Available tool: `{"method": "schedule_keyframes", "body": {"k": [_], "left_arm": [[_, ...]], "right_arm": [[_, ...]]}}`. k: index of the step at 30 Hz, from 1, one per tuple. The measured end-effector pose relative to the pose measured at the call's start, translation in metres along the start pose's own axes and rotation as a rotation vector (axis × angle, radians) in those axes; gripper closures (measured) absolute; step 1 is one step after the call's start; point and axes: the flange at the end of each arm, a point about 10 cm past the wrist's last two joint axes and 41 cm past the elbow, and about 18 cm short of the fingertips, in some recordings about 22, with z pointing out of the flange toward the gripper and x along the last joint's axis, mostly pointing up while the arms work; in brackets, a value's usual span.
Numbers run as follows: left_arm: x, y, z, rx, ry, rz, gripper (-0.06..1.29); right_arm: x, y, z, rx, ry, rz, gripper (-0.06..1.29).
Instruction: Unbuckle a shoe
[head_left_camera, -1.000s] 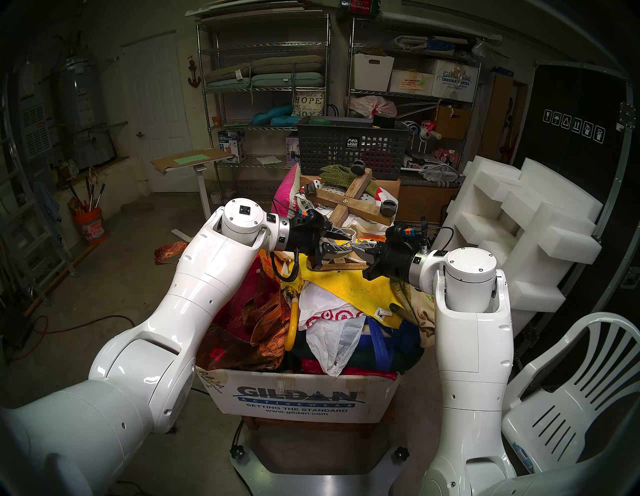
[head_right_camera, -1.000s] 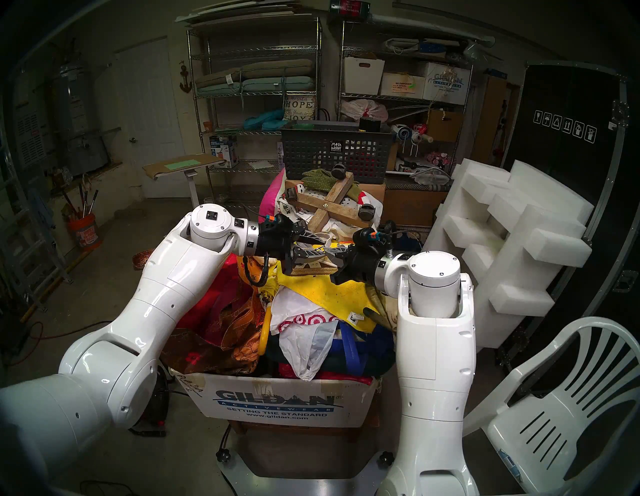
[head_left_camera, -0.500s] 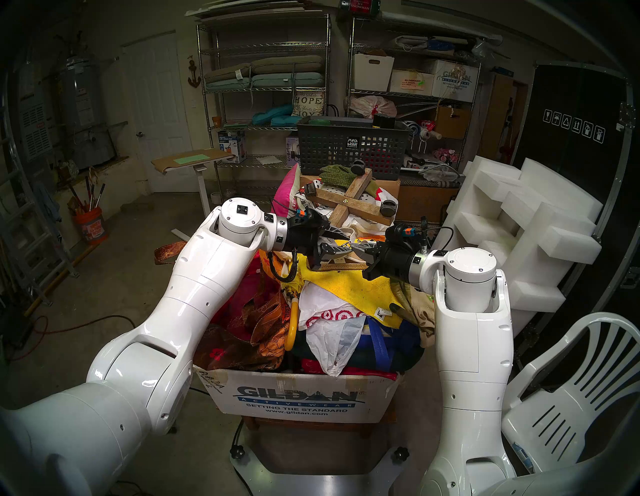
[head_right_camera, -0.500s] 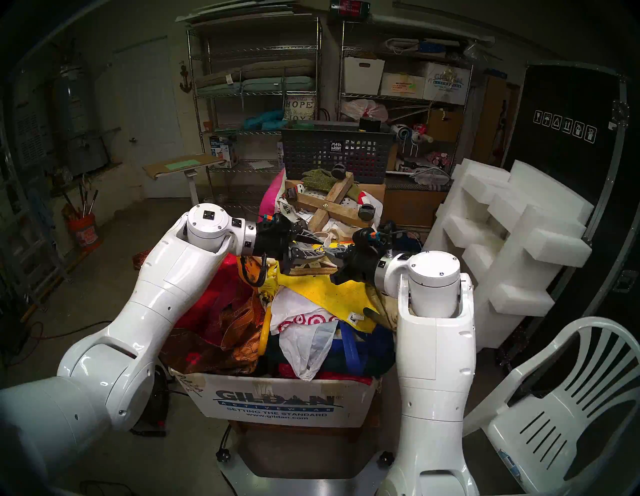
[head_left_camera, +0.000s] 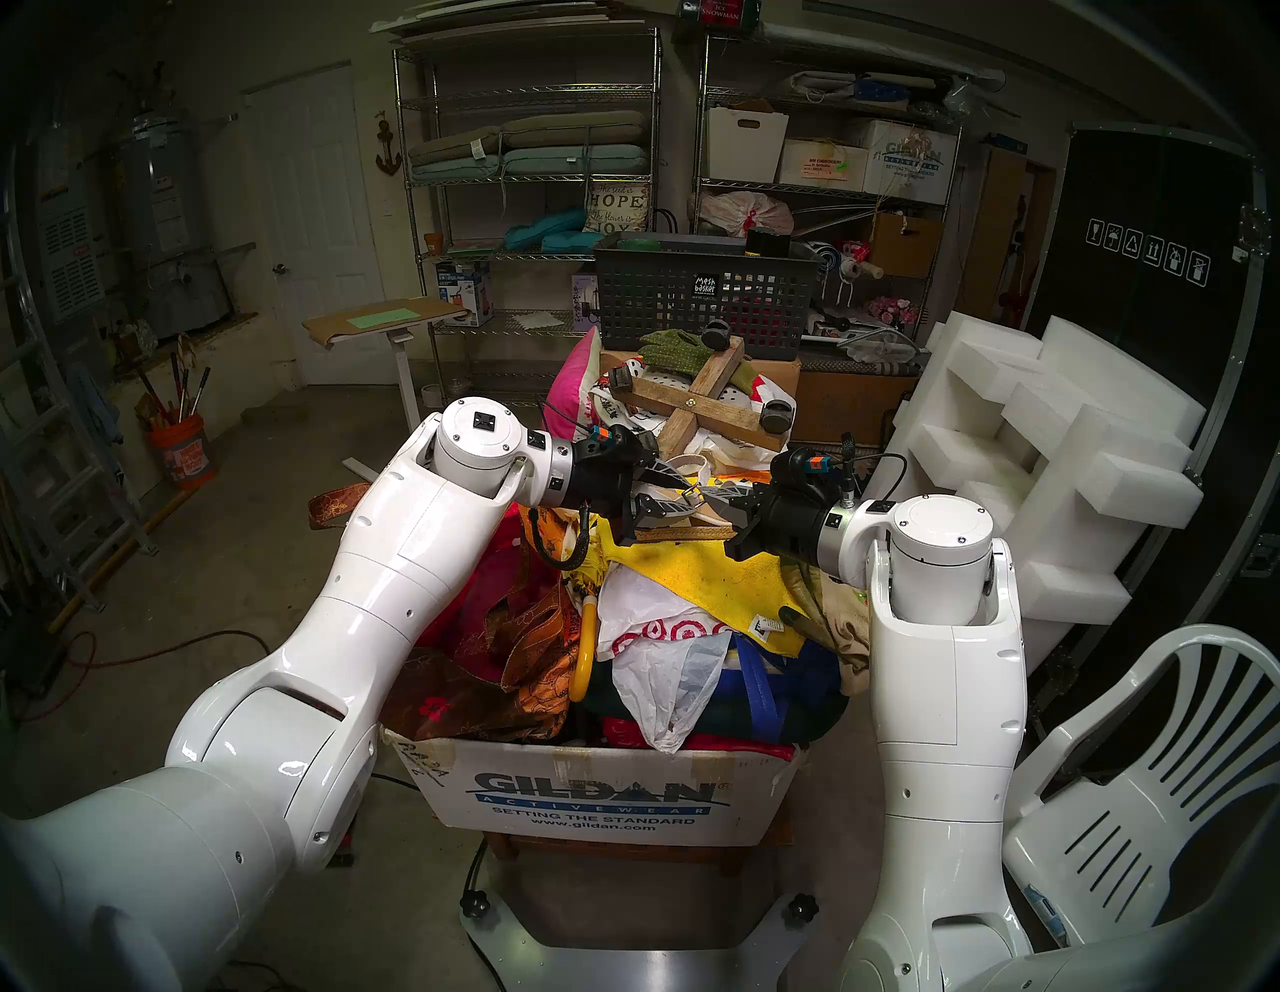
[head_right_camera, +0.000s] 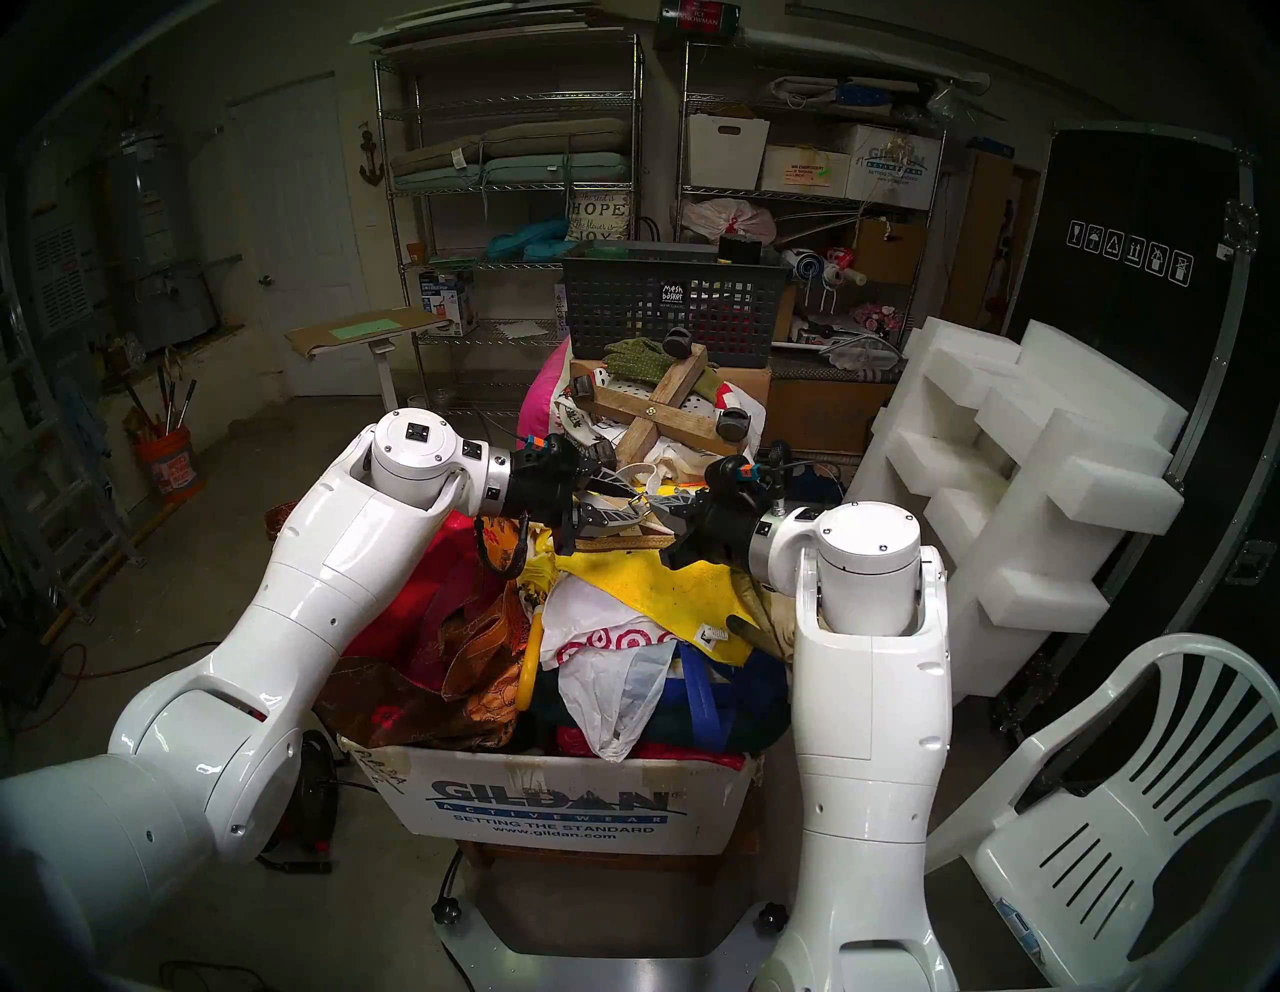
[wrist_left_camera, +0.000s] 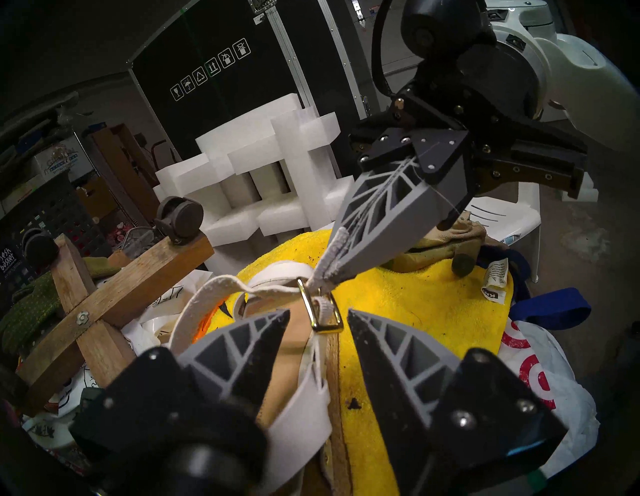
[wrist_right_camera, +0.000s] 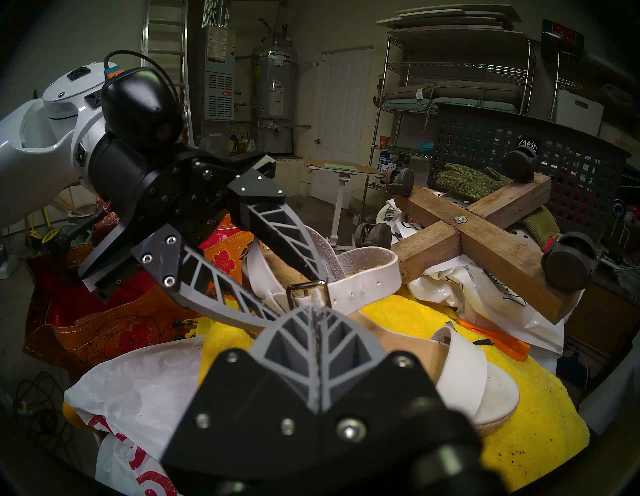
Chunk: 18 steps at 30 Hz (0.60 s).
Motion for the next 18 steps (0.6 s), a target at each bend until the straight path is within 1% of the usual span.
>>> {"method": "schedule_keyframes", "body": {"k": [8,18], "left_arm": [[0.0011,-0.0002,0.0049,-0.005,0.001,-0.002,0.63],[0.0036,-0.0027,0.004,-0.003,0.018,-0.003,0.63]], "right_arm": [[0.0,-0.0001,0.0,0.0,0.0,0.0,1.25],[-0.0001,0.0,0.0,0.0,0.0,0.0,1.25]]}}
